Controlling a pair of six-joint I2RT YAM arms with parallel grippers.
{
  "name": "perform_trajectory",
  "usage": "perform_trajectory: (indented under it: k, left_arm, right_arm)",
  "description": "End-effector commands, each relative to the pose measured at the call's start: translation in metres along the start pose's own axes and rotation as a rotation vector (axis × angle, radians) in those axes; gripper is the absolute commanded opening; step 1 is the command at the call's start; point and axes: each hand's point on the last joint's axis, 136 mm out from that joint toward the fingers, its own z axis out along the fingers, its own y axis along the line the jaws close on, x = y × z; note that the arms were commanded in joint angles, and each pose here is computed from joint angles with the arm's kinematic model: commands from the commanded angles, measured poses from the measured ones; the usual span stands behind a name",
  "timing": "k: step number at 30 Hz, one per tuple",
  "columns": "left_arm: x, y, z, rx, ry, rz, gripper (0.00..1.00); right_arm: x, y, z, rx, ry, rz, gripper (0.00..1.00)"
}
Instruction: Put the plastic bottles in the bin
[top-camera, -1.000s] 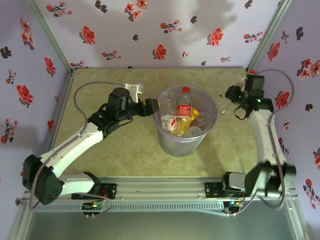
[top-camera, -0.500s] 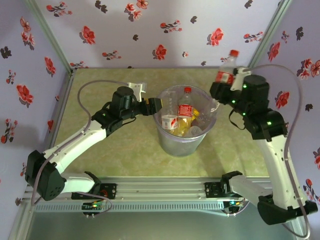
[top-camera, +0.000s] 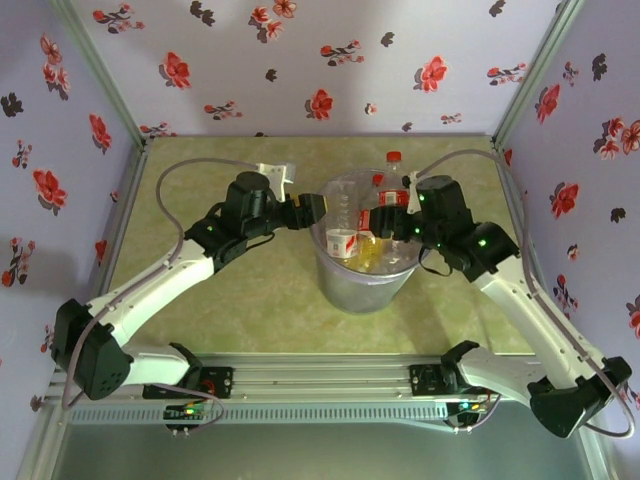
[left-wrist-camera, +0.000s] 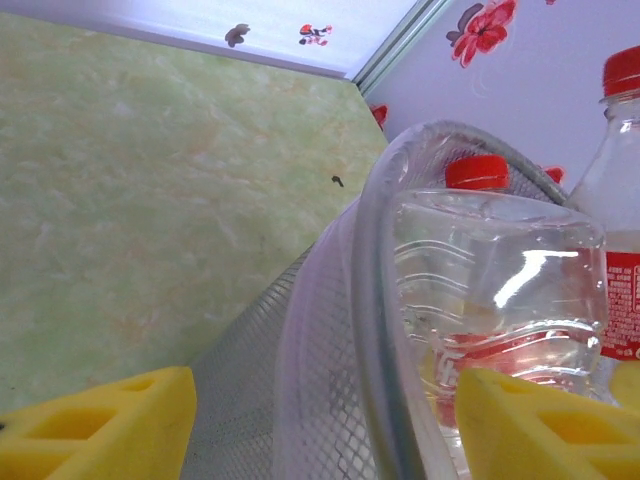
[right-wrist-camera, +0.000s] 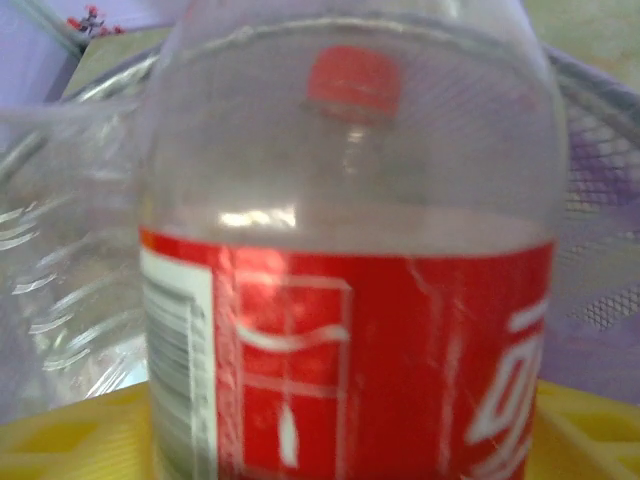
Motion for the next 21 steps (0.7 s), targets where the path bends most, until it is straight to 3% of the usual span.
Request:
perform_trajectory:
  k: [1,6,8,12,16,21]
  left_arm:
    - [-0.001,0.002,0.004,-0.028,0.007,0.018,0.69]
    - [-0.002,0.002,0.008,-0.028,0.008,0.023,0.69]
    - [-0.002,0.002,0.008,-0.029,0.008,0.023,0.70]
    - [-0.003,0.002,0.006,-0.030,0.007,0.023,0.69]
    - [-0.002,0.002,0.007,-0.032,0.008,0.024,0.69]
    - [-0.003,0.002,0.008,-0.032,0.008,0.028,0.69]
  right_arm:
    - [-0.015,-0.008,-0.048,0.059,-0.057,-0.053,0.85]
    - [-0.034,-0.014,-0.066,0.136,-0.091,-0.122,0.86]
    - [-0.040,-0.010,-0.062,0.130,-0.094,-0.127,0.82]
    - [-0.043,-0.012,-0.041,0.161,-0.051,-0.137,0.64]
    - [-0.030,-0.013,-0.022,0.159,0.015,-0.136,0.49]
    - [-0.001,-0.009,-0.006,0.103,0.095,-0.103,0.49]
